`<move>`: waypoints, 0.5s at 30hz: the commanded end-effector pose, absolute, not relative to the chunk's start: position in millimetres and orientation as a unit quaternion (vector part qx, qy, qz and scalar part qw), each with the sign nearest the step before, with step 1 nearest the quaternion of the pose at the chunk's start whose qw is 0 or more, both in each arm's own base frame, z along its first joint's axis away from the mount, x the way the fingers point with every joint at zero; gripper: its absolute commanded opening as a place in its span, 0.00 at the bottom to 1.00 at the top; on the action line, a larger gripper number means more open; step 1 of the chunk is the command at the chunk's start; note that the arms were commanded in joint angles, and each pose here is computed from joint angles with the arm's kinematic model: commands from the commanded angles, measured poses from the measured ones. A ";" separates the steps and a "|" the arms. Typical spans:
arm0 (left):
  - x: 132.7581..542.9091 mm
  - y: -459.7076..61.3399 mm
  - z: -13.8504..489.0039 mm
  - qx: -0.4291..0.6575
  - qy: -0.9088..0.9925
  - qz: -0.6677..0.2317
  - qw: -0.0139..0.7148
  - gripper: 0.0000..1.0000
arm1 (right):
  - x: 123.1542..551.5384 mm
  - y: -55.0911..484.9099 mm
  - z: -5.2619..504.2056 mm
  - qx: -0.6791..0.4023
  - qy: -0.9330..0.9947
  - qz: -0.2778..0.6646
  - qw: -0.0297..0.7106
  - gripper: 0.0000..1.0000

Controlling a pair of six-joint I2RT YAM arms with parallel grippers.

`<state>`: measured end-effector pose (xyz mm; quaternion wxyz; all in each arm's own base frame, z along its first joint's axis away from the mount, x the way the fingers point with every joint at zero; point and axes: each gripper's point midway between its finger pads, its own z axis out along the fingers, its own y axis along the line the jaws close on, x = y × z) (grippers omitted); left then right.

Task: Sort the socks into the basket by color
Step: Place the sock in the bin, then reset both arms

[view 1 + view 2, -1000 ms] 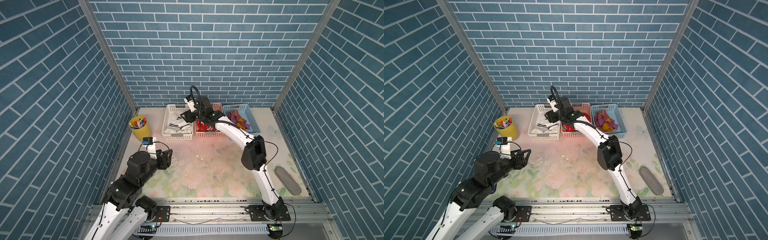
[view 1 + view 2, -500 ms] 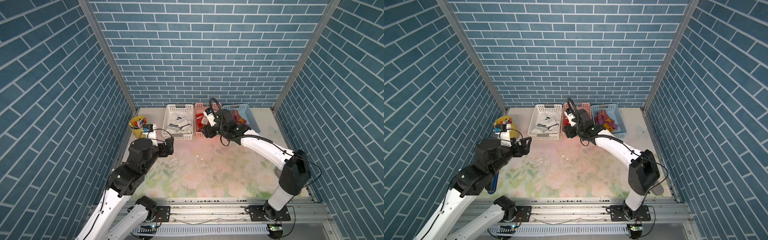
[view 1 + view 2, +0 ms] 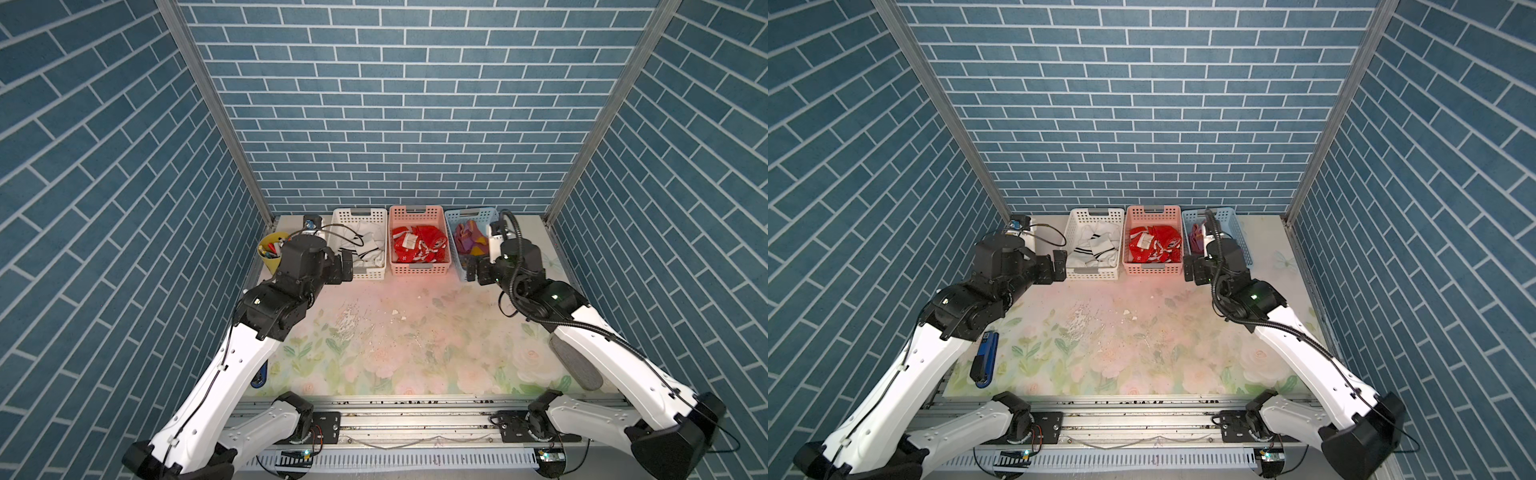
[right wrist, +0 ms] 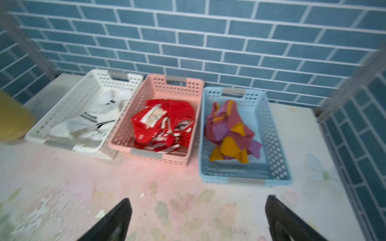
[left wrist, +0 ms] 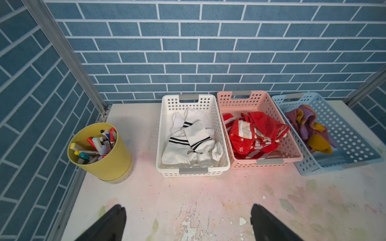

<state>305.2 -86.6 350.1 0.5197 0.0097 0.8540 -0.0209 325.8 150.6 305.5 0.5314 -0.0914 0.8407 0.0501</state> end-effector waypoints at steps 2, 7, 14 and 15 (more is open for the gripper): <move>302.7 -60.9 376.3 -0.004 0.841 0.048 0.539 1.00 | 319.5 77.9 318.5 0.019 0.836 -0.044 0.546 0.99; 311.2 -27.2 399.3 -0.068 0.815 0.098 0.568 1.00 | 314.5 31.4 327.9 0.074 0.807 -0.088 0.580 0.99; 338.5 -10.1 351.9 -0.076 0.822 0.132 0.549 1.00 | 313.8 -33.4 306.7 0.150 0.820 -0.180 0.523 0.99; 342.0 -6.7 339.3 -0.069 0.821 0.149 0.547 1.00 | 316.4 -38.7 299.6 0.155 0.825 -0.179 0.514 0.99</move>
